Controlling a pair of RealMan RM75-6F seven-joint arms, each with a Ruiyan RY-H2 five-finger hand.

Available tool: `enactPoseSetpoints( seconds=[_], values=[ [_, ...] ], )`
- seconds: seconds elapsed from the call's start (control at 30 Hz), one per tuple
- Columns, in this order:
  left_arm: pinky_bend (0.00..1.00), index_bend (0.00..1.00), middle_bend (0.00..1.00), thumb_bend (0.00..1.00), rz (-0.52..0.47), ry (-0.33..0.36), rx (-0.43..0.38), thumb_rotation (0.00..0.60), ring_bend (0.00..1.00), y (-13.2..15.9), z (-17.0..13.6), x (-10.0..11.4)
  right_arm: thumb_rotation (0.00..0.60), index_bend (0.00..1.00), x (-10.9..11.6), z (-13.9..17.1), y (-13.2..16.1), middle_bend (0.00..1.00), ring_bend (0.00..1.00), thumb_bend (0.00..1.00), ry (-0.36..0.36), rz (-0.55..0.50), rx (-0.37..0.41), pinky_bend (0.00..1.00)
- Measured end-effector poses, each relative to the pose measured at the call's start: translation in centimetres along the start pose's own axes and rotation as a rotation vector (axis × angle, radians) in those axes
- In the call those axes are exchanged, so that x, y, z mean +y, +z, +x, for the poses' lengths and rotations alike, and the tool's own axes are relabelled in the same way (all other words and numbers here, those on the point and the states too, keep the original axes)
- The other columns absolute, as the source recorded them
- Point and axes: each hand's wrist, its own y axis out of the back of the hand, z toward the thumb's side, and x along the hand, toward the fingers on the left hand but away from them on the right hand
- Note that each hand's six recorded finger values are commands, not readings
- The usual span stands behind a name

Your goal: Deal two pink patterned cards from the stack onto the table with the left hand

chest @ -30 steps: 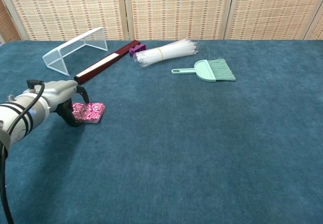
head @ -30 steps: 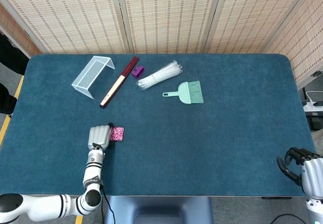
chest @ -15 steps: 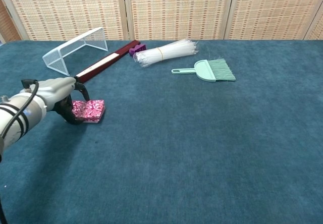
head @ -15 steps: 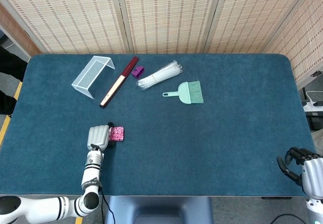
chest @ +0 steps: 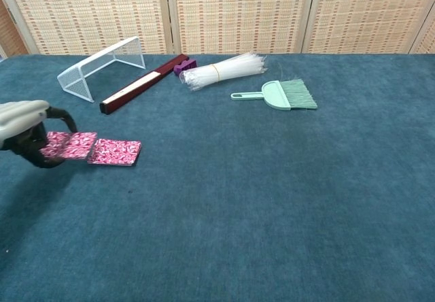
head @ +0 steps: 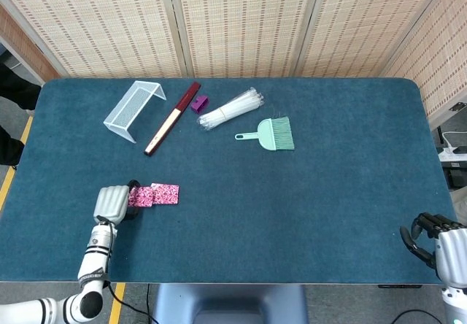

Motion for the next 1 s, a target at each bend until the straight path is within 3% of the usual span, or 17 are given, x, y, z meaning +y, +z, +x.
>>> enactPoseSetpoints(
  seconds=[0.33,0.5,0.67,1.0],
  values=[
    [1.00,0.52,1.00,0.34,0.074,-0.020,0.060,0.600,1.00,-5.4,0.6,-1.6,0.600,0.75,-0.1,0.0,0.0,0.70,0.73,0.23,0.000,0.004,-0.003,0.91],
    [1.00,0.44,1.00,0.34,0.117,-0.025,0.097,0.600,1.00,-7.8,1.3,-2.9,0.600,0.76,0.0,0.0,-0.1,0.70,0.73,0.23,0.000,0.004,-0.005,0.91],
    [1.00,0.34,1.00,0.34,0.118,-0.038,0.094,0.600,1.00,-7.6,1.2,-3.8,0.600,0.75,0.0,0.0,-0.1,0.70,0.73,0.23,0.001,0.003,-0.005,0.91],
    [1.00,0.27,1.00,0.35,0.113,-0.024,0.068,0.600,1.00,-6.2,0.0,-2.4,0.600,0.75,0.1,0.1,-0.1,0.70,0.73,0.23,-0.001,-0.001,-0.003,0.91]
  ],
)
